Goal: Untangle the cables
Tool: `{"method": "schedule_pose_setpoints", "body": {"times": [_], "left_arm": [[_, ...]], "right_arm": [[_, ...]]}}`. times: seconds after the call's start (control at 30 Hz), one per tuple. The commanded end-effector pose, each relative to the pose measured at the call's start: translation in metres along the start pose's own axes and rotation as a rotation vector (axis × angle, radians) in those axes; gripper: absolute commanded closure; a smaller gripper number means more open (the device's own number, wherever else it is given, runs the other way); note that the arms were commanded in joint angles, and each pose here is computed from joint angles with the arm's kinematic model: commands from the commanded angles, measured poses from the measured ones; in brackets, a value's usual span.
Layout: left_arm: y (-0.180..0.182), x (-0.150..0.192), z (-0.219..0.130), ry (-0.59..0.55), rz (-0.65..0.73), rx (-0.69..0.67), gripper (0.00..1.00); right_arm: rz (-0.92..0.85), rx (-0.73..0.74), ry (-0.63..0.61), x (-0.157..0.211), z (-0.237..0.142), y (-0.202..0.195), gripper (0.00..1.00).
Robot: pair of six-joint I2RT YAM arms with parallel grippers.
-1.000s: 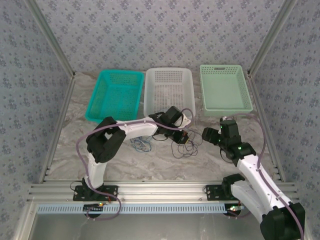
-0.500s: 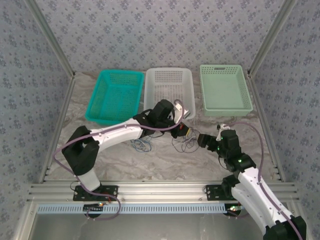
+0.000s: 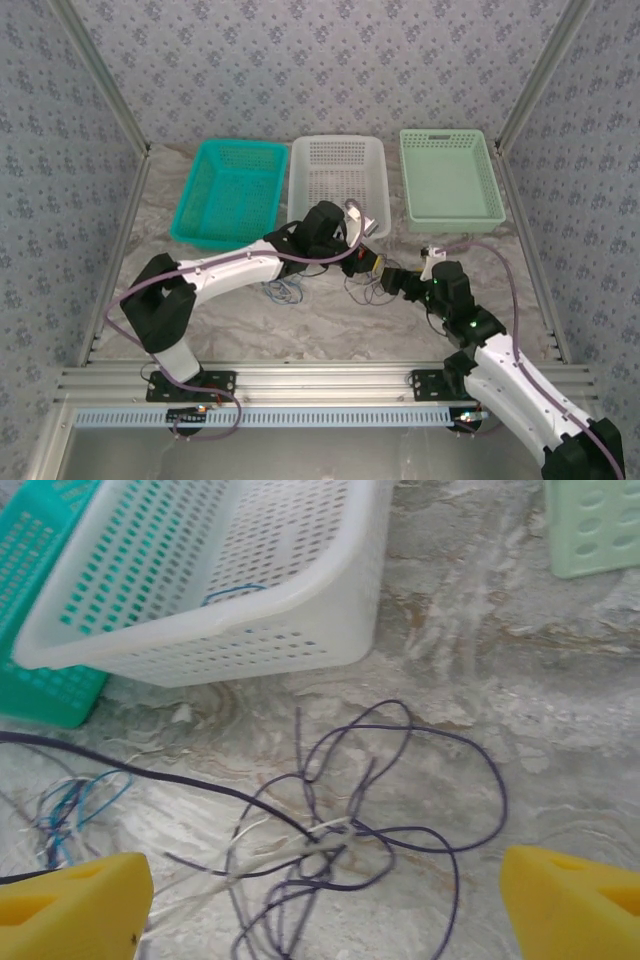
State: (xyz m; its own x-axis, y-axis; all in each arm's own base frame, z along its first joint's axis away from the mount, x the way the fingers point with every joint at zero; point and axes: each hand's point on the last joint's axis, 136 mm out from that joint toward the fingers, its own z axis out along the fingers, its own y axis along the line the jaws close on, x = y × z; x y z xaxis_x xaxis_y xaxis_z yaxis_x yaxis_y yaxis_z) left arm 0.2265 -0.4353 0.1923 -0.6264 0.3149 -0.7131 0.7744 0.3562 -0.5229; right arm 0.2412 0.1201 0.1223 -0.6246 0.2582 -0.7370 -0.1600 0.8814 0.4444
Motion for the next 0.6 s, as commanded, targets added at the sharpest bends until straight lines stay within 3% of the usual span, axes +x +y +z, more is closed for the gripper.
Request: {"method": "schedule_pose_setpoints", "body": {"times": [0.0, 0.4, 0.57], "left_arm": [[-0.029, -0.02, -0.016, -0.073, 0.057, 0.069, 1.0], [-0.036, -0.016, -0.025, -0.081, 0.085, 0.072, 1.0], [-0.041, -0.026, -0.035, -0.107, 0.124, 0.05, 1.0]], "right_arm": [[0.044, 0.11, -0.003, 0.003, 0.006, -0.021, 0.09], [0.078, 0.093, 0.052, 0.001, 0.034, -0.011, 0.1], [0.045, 0.23, 0.183, 0.025, 0.041, -0.032, 0.14]]}}
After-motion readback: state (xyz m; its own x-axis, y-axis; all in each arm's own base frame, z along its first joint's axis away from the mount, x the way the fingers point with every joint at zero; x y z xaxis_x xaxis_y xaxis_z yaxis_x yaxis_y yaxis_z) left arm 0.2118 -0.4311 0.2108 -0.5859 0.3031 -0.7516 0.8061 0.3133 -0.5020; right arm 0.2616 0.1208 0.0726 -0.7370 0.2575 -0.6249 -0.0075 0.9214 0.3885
